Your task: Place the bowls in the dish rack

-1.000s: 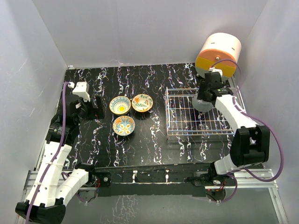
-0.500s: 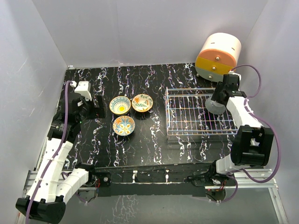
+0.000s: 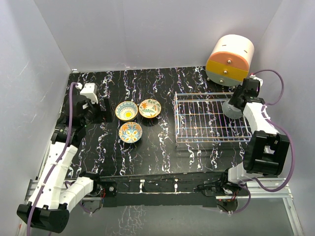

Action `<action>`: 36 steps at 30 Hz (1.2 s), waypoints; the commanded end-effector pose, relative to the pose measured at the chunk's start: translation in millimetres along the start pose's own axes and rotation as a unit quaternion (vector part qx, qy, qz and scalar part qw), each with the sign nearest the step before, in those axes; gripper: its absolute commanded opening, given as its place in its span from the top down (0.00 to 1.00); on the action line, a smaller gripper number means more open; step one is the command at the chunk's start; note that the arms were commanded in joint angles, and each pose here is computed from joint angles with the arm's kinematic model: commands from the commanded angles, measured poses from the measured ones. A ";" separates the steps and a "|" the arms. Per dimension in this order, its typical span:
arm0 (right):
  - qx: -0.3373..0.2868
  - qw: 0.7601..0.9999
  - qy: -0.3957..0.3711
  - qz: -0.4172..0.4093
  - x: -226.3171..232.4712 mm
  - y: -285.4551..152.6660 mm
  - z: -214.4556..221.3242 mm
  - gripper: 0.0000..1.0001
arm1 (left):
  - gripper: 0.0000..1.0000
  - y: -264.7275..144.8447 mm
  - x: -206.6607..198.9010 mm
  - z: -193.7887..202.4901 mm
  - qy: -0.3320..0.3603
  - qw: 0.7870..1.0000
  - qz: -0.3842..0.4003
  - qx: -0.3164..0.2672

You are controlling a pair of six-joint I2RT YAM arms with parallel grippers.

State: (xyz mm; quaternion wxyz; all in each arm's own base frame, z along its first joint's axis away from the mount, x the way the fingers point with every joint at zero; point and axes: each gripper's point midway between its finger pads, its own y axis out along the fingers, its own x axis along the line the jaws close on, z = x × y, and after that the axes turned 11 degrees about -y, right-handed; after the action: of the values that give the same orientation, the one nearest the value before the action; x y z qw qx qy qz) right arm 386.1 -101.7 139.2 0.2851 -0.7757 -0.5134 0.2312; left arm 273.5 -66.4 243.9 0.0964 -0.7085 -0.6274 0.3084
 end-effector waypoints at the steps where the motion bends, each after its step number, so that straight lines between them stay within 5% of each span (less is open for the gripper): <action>1: -0.054 0.998 0.022 0.007 -8.0 5.0 -30.4 0.60 | 0.03 -15.1 -12.6 -23.7 -0.003 0.999 0.019 -0.034; 32: -0.052 0.997 0.043 0.027 -22.4 23.2 -25.5 0.58 | 0.03 -21.1 -0.8 -11.0 0.003 0.999 0.001 -0.036; 36: -0.053 0.997 0.044 0.022 -20.6 24.9 -25.0 0.47 | 0.03 -22.6 -1.4 -12.0 0.003 0.999 0.002 -0.038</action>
State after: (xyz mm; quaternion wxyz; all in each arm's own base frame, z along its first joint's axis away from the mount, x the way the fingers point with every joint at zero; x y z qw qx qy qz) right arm 393.7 -124.7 121.4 0.2944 -0.7903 -0.4918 0.2166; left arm 266.4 -62.0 262.9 0.0703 -0.7126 -0.6353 0.2893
